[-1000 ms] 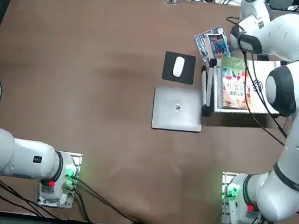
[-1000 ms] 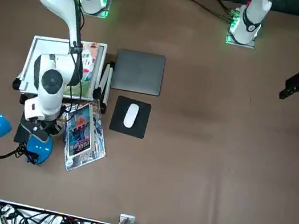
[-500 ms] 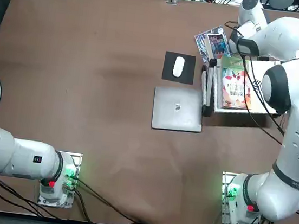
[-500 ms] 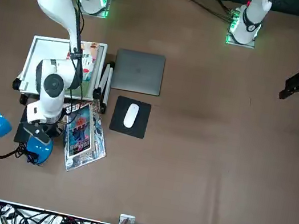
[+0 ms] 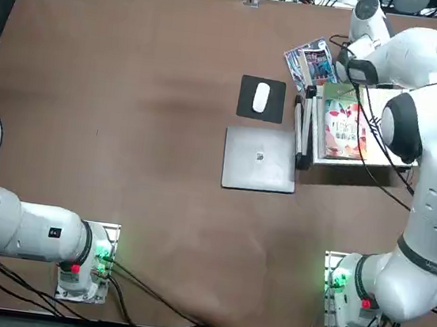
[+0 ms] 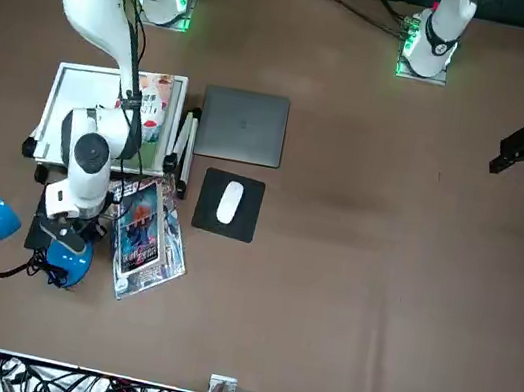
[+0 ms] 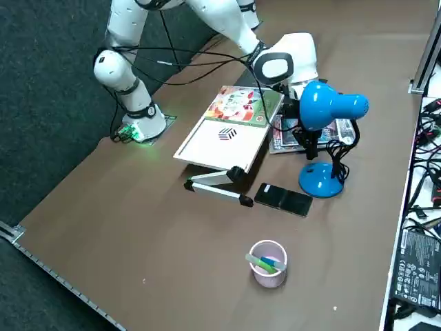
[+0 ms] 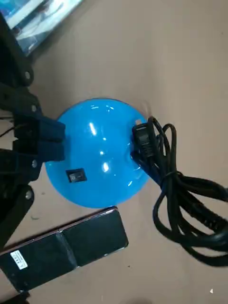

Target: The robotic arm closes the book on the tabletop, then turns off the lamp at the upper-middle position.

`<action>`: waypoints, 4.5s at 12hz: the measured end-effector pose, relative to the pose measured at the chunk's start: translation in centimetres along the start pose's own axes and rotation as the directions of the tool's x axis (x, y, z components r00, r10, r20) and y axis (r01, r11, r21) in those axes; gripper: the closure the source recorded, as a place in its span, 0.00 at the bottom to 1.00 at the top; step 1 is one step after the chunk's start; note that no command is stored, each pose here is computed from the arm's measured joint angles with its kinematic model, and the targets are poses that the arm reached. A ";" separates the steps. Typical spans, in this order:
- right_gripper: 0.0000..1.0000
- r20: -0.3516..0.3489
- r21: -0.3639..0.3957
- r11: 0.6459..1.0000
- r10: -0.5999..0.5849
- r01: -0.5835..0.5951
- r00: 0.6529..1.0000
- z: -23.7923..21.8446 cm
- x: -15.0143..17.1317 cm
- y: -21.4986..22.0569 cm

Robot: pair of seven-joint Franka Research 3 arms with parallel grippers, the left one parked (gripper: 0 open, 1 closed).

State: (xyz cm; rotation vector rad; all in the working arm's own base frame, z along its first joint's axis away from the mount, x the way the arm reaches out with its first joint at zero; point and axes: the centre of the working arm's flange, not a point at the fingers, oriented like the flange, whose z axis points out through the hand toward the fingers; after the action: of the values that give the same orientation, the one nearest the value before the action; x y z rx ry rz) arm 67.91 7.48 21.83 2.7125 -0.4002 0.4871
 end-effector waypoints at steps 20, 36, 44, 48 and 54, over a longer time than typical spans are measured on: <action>0.99 -0.029 -0.013 1.000 -0.016 0.016 0.999 1.5 0.7 1.9; 0.99 -0.041 -0.004 1.000 -0.010 0.010 0.999 2.1 1.0 2.6; 0.99 -0.043 0.003 1.000 -0.012 0.012 0.999 1.9 0.8 2.1; 0.99 -0.044 0.004 1.000 -0.011 0.012 0.999 1.9 0.8 2.1; 0.99 -0.054 0.013 1.000 -0.004 0.005 0.999 2.1 1.1 2.5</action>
State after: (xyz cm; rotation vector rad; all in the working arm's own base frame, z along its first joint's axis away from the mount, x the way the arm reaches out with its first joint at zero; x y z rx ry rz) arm 68.66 4.19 21.14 2.7052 -0.3778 0.5627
